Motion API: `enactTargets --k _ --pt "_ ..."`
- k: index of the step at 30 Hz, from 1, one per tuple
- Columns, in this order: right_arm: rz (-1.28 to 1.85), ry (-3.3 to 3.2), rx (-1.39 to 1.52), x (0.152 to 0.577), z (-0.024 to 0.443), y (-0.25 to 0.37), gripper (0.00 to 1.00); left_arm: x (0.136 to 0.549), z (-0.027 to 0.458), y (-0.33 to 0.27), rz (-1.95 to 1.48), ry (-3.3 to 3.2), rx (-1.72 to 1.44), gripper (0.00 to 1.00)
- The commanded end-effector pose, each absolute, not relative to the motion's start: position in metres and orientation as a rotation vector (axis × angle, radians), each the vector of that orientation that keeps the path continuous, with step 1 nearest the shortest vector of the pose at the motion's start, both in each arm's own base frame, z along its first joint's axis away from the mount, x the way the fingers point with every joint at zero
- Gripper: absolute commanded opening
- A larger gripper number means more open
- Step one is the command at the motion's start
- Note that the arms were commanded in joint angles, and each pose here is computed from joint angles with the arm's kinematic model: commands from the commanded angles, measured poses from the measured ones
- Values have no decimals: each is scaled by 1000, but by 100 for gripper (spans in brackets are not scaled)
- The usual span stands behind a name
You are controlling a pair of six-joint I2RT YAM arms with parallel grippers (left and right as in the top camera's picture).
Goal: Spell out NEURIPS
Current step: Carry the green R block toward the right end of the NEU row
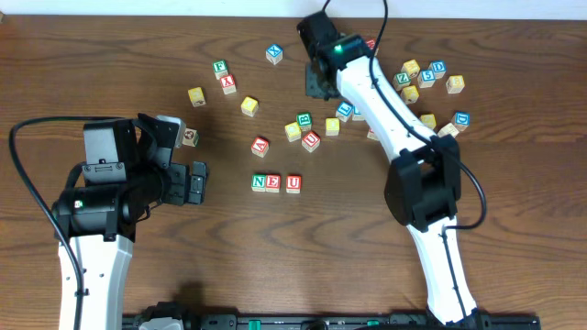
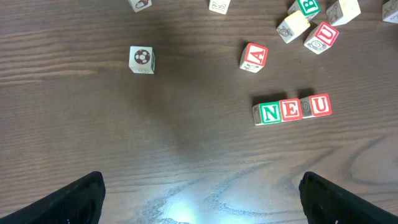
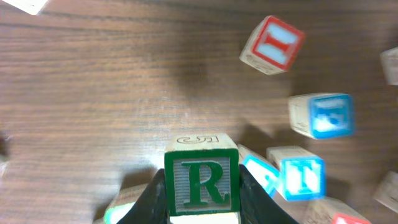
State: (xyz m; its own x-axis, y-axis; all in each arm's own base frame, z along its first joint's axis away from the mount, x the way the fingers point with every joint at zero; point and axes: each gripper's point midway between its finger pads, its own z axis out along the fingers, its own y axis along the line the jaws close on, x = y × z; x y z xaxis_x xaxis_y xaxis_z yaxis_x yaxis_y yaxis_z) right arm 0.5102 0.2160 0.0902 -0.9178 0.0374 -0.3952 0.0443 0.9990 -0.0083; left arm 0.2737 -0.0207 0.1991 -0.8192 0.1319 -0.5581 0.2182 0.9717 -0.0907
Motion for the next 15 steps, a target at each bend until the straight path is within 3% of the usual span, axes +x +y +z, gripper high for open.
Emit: enactTargets --k 1,7,15 --pt "13 2631 54 509 165 209 20 276 209 -21 -202 2510 263 98" --pt "27 2693 33 461 214 194 1 276 209 -21 -203 2510 263 98" --pt "5 2799 46 392 252 173 1 276 209 -21 -202 2510 263 98"
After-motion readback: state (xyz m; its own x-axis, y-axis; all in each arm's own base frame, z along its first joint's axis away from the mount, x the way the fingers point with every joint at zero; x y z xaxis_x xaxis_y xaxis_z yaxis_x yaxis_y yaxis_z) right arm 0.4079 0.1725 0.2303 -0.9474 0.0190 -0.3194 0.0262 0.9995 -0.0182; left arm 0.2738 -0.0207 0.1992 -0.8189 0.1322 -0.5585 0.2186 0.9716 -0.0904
